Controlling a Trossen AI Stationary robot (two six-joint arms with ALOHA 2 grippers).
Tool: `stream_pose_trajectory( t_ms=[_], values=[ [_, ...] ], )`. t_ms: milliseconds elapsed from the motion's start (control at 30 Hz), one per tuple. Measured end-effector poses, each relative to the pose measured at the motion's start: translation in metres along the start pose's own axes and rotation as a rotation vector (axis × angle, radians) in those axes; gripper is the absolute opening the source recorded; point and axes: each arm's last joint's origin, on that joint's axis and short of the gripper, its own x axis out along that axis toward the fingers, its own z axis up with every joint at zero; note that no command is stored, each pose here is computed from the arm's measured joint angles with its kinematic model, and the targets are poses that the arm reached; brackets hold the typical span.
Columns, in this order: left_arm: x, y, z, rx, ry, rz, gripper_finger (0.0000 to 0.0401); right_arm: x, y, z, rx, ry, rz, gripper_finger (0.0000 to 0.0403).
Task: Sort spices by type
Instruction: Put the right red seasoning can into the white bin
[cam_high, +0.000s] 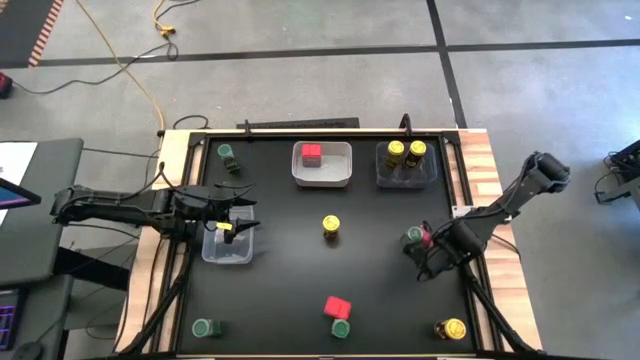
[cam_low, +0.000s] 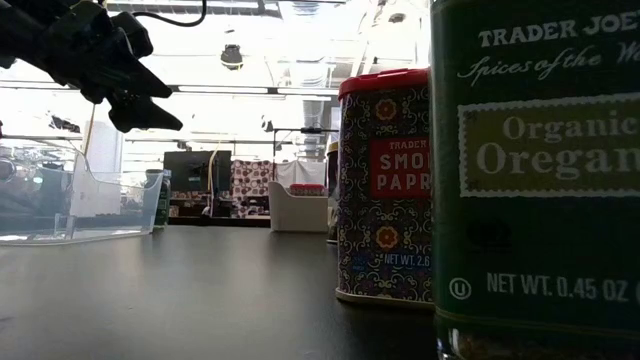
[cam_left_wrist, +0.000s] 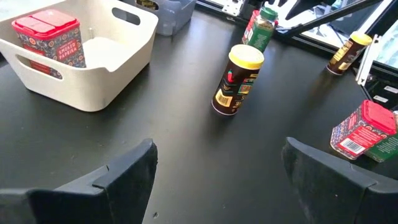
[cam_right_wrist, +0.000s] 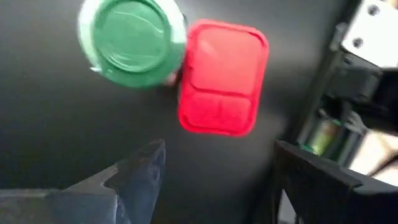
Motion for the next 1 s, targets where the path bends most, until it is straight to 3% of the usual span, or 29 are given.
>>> stream_pose_trajectory(
  t_ms=[267,500,800,1000],
  values=[
    [0.000,0.000,0.000,0.000,0.000,0.000,0.0330,0.017,-0.009,0.002,-0.004,-0.042,-0.012,0.0326],
    [0.000,0.001,0.000,0.000,-0.010,0.028,0.0330,0.033,-0.012,0.004,0.027,-0.066,0.043,0.0326],
    [0.000,0.001,0.001,0.000,-0.017,0.049,0.0330,0.047,-0.017,0.011,0.058,-0.084,-0.008,0.0325],
    [0.000,0.001,0.001,0.000,-0.017,0.049,0.0330,0.047,-0.015,0.011,0.056,-0.081,0.012,0.0281]
  ],
)
